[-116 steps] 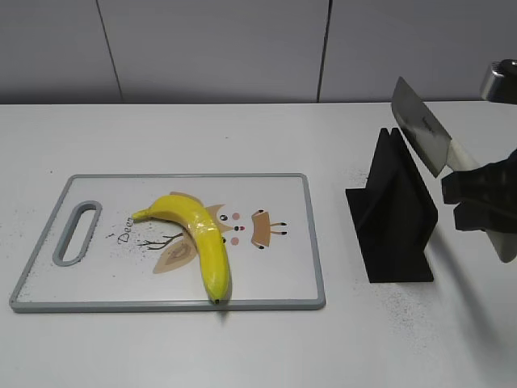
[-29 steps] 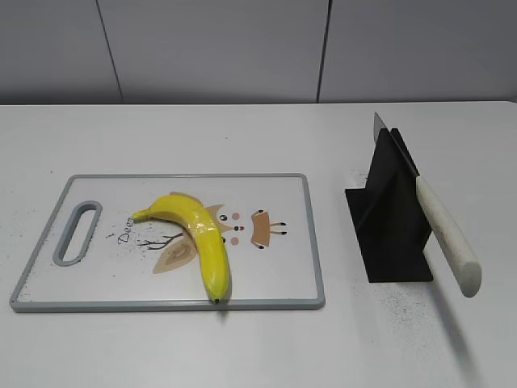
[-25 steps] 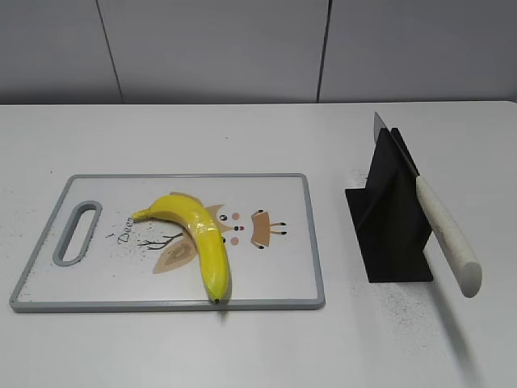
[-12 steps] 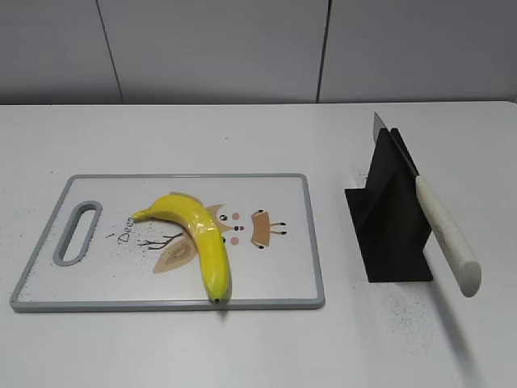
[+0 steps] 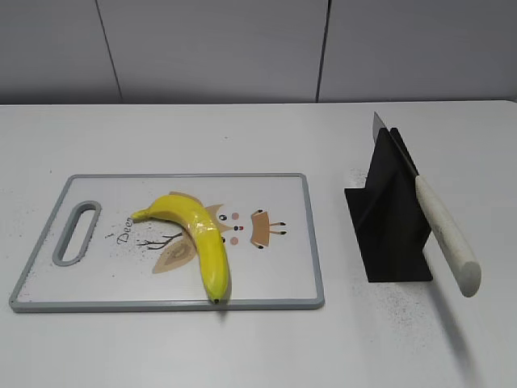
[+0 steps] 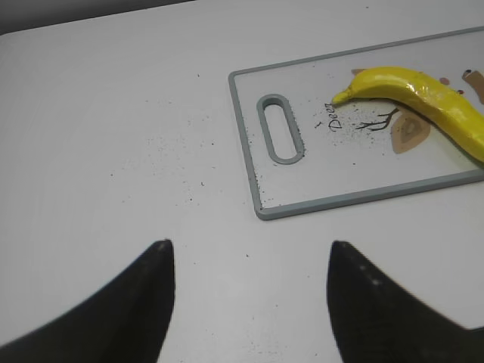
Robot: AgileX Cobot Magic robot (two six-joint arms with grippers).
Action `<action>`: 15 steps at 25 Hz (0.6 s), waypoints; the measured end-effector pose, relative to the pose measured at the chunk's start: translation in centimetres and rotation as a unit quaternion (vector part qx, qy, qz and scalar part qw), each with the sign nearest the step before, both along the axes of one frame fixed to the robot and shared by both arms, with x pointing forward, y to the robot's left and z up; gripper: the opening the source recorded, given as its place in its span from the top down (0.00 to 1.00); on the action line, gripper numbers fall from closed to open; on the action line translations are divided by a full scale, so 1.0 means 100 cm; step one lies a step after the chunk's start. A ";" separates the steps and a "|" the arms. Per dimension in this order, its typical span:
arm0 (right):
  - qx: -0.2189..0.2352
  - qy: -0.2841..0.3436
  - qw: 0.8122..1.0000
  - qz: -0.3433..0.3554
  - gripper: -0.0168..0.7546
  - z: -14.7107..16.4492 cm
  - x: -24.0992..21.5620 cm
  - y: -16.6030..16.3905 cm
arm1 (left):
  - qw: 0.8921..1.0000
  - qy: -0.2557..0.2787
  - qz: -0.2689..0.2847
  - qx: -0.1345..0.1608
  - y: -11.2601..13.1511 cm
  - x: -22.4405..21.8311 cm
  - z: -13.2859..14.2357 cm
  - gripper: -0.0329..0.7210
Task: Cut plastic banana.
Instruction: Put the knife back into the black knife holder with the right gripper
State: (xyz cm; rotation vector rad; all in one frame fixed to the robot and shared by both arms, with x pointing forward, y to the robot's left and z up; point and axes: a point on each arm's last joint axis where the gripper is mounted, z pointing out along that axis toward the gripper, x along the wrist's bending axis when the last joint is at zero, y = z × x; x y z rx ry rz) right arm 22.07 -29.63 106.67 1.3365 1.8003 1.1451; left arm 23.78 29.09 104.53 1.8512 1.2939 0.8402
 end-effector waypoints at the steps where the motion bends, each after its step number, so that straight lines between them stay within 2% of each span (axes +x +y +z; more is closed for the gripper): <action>1: 0.000 0.000 1.000 -0.010 0.23 0.000 0.000 0.000 | 1.000 0.000 0.000 0.000 0.000 0.000 0.000 0.17; 8: 0.001 0.000 0.997 -0.084 0.23 0.000 0.001 0.003 | 1.000 0.000 0.000 0.000 0.000 0.000 0.000 0.17; 15: 0.013 -0.026 0.996 -0.086 0.23 0.005 0.003 0.005 | 1.000 0.003 0.021 -0.010 0.002 0.000 0.000 0.17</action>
